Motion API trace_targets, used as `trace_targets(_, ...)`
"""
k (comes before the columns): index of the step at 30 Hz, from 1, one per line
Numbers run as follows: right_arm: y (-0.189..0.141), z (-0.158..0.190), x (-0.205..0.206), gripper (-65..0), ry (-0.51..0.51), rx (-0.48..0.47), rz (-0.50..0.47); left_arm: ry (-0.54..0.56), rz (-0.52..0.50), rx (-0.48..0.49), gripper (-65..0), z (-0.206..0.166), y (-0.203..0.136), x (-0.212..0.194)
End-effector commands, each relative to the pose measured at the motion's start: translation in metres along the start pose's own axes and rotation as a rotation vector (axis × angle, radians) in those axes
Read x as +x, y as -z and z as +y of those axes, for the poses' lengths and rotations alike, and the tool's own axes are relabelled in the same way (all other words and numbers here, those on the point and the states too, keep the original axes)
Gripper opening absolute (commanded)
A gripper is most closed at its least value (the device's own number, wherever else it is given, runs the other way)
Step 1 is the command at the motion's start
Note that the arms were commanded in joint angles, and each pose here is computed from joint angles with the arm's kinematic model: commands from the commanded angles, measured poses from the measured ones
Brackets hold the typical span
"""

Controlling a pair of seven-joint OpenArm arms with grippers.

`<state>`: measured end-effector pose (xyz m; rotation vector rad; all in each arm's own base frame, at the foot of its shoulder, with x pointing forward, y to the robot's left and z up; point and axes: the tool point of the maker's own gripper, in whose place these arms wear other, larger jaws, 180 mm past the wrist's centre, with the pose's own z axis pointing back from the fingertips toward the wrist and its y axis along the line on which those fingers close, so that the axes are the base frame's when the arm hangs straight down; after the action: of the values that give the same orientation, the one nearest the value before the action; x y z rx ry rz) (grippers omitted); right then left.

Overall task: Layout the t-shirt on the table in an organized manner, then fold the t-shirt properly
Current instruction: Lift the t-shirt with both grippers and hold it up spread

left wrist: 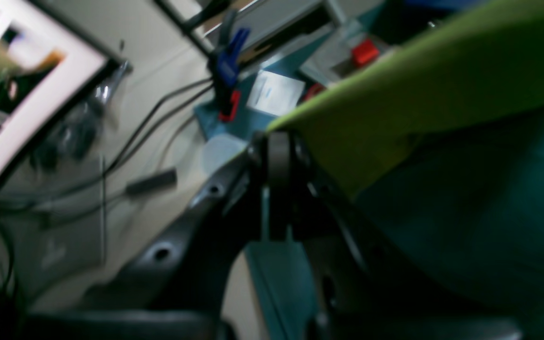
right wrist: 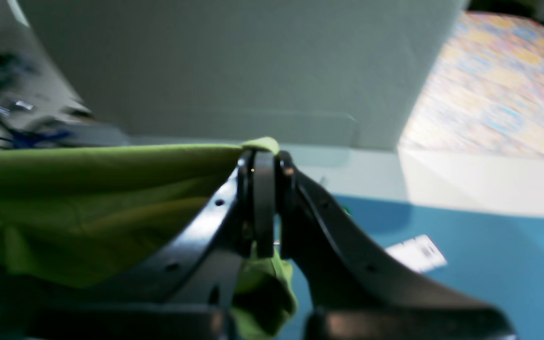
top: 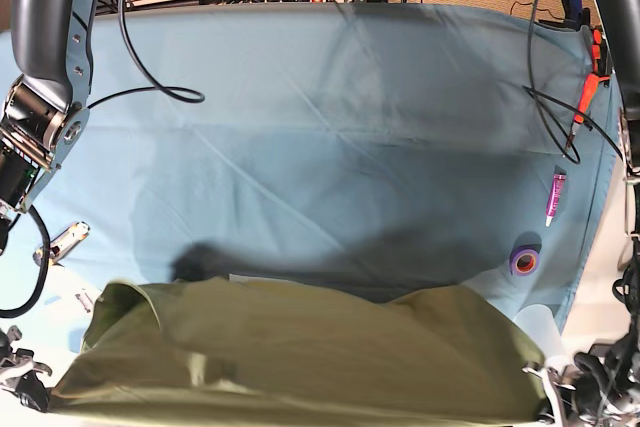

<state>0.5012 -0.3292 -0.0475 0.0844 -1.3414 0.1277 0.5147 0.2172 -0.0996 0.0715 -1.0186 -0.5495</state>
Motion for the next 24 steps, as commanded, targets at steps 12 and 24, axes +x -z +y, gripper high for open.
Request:
trace_targets(12,0.002,-0.003,0.033,-65.0,-0.053,-0.061,-0.104,-0.085,-0.075,-0.040,-65.0,0.003,0.034,0.014)
trace_targets(24,-0.041,0.026,0.052,-65.0,-0.016,0.169,-0.119,-0.208,0.009,-0.106,-65.0,0.023,-0.014,0.028)
